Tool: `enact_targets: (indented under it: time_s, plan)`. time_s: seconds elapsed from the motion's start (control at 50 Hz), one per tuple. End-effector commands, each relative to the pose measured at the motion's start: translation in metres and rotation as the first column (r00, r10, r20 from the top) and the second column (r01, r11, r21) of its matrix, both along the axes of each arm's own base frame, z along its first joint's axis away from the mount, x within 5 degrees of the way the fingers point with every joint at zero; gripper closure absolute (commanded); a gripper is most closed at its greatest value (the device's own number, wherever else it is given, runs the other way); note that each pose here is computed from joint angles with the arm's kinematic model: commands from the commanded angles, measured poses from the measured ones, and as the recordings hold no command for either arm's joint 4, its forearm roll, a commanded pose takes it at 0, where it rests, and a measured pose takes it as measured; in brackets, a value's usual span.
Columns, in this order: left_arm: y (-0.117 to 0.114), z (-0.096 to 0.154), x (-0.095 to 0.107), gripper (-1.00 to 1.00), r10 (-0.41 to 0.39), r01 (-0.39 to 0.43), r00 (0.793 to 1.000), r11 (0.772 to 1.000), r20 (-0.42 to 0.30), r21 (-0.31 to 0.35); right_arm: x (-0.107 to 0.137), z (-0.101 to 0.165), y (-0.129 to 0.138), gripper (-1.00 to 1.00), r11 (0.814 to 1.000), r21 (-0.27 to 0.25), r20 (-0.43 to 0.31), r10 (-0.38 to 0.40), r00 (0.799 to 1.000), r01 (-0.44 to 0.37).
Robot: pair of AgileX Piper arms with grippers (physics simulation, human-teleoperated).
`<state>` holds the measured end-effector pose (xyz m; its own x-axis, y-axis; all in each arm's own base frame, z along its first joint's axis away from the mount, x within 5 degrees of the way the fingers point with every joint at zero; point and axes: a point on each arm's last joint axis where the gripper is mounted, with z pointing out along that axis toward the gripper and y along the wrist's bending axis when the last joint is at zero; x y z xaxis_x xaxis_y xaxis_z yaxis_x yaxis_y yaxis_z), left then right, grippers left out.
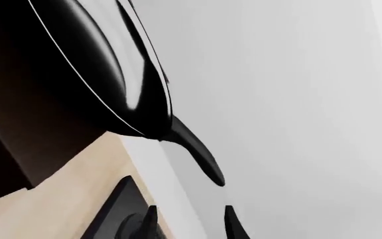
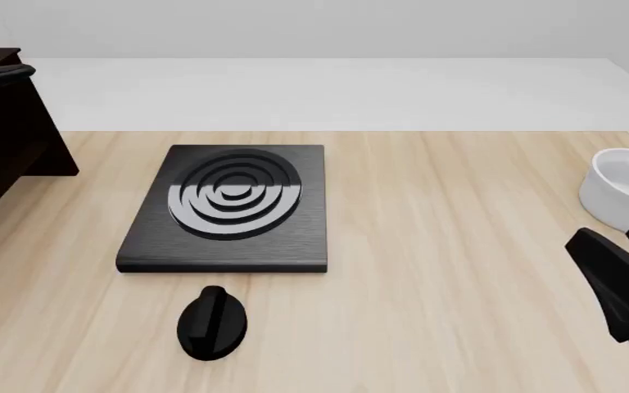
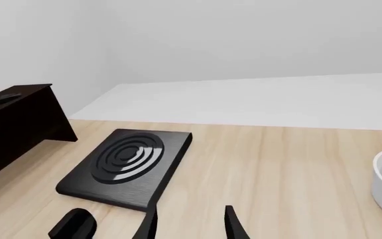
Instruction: Put the frying pan on the cabinet shelf.
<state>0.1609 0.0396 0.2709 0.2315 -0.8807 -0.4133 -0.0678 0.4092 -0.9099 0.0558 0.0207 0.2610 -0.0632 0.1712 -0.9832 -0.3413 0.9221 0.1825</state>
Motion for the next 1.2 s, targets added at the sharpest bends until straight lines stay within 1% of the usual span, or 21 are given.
enact_targets:
  time_s: [0.02, 0.18, 0.2, 0.22, 0.38, 0.44, 0.5, 0.56, 0.6, 0.66, 0.7, 0.74, 0.82, 0.94, 1.02, 1.04, 1.08, 1.12, 1.14, 1.16, 1.2]
  plan:
    - [-0.011, 0.003, -0.018, -1.0, -0.042, 0.042, 0.999, 0.999, -0.021, 0.023, 0.0, -0.002, 0.0, -1.0, 1.0, 0.001, -0.002, 0.001, 1.0, -0.001]
    - [-0.02, 0.02, -0.035, -1.0, -0.084, 0.088, 0.995, 0.99, -0.047, 0.105, 0.0, -0.003, 0.0, -1.0, 1.0, 0.003, -0.006, 0.008, 1.0, -0.008]
    - [-0.022, 0.029, -0.037, -1.0, -0.089, 0.098, 0.994, 0.982, -0.063, 0.162, -0.001, -0.002, 0.0, -1.0, 1.0, 0.003, -0.006, 0.008, 1.0, -0.008]
    - [-0.022, 0.032, -0.039, -1.0, -0.09, 0.101, 0.993, 0.978, -0.071, 0.182, -0.001, -0.002, 0.0, -1.0, 1.0, 0.004, -0.006, 0.007, 1.0, -0.007]
    - [-0.027, 0.03, -0.051, -1.0, -0.114, 0.135, 0.988, 0.965, -0.102, 0.227, -0.001, -0.002, 0.0, -1.0, 1.0, 0.003, -0.007, 0.011, 1.0, -0.011]
    - [-0.03, 0.037, -0.053, -1.0, -0.127, 0.17, 0.981, 0.931, -0.149, 0.324, -0.002, -0.002, 0.0, -1.0, 1.0, 0.007, -0.004, 0.011, 1.0, -0.011]
    - [-0.031, 0.037, -0.055, -1.0, -0.132, 0.185, 0.977, 0.915, -0.168, 0.357, -0.002, -0.003, 0.0, -1.0, 1.0, 0.007, -0.005, 0.011, 1.0, -0.011]
    - [-0.034, 0.048, -0.061, -1.0, -0.135, 0.209, 0.973, 0.864, -0.188, 0.458, -0.002, -0.003, 0.0, -1.0, 1.0, 0.004, -0.004, 0.014, 1.0, -0.014]
    - [-0.032, 0.049, -0.061, -1.0, -0.115, 0.196, 0.974, 0.857, -0.194, 0.477, -0.003, -0.003, 0.0, -1.0, 1.0, 0.006, -0.003, 0.012, 1.0, -0.012]
    - [-0.031, 0.051, -0.059, -1.0, -0.102, 0.206, 0.97, 0.828, -0.221, 0.521, -0.003, -0.002, -0.001, -1.0, 1.0, 0.008, -0.002, 0.01, 1.0, -0.01]
    - [-0.031, 0.056, -0.059, -1.0, -0.08, 0.213, 0.967, 0.773, -0.242, 0.597, -0.003, -0.002, -0.001, -1.0, 1.0, 0.007, -0.001, 0.011, 1.0, -0.011]
    - [-0.031, 0.055, -0.059, -1.0, -0.082, 0.221, 0.965, 0.764, -0.249, 0.606, -0.003, -0.002, 0.0, -1.0, 1.0, 0.007, -0.002, 0.011, 1.0, -0.011]
    - [-0.033, 0.057, -0.062, -1.0, -0.078, 0.244, 0.96, 0.707, -0.27, 0.663, -0.003, -0.001, -0.001, -1.0, 1.0, 0.006, 0.0, 0.011, 1.0, -0.011]
    - [-0.032, 0.051, -0.065, -1.0, -0.049, 0.26, 0.953, 0.643, -0.3, 0.72, -0.003, -0.001, -0.001, -1.0, 1.0, 0.006, -0.001, 0.011, 1.0, -0.011]
    - [-0.033, 0.042, -0.066, -1.0, -0.039, 0.287, 0.945, 0.581, -0.326, 0.762, -0.003, -0.001, 0.0, -1.0, 1.0, 0.006, 0.0, 0.012, 1.0, -0.012]
    - [-0.033, 0.039, -0.066, -1.0, -0.032, 0.294, 0.942, 0.555, -0.334, 0.778, -0.003, -0.002, 0.0, -1.0, 1.0, 0.007, 0.0, 0.011, 1.0, -0.011]
    - [-0.034, 0.036, -0.068, -1.0, -0.034, 0.306, 0.94, 0.53, -0.34, 0.791, -0.003, -0.002, -0.001, -1.0, 1.0, 0.007, 0.0, 0.01, 1.0, -0.01]
    - [-0.034, 0.034, -0.069, -1.0, -0.039, 0.306, 0.939, 0.541, -0.34, 0.784, -0.004, 0.0, -0.001, -1.0, 1.0, 0.007, 0.0, 0.009, 1.0, -0.009]
    - [-0.034, 0.034, -0.071, -1.0, -0.037, 0.302, 0.941, 0.536, -0.335, 0.789, -0.004, 0.001, -0.001, -1.0, 1.0, 0.007, 0.001, 0.01, 1.0, -0.01]
    - [-0.033, 0.034, -0.073, -1.0, -0.021, 0.293, 0.944, 0.517, -0.33, 0.804, -0.004, 0.001, -0.001, -1.0, 1.0, 0.009, 0.001, 0.01, 1.0, -0.01]
    - [-0.034, 0.029, -0.074, -1.0, -0.045, 0.308, 0.939, 0.552, -0.342, 0.775, -0.004, 0.001, -0.001, -1.0, 1.0, 0.008, 0.001, 0.008, 1.0, -0.008]
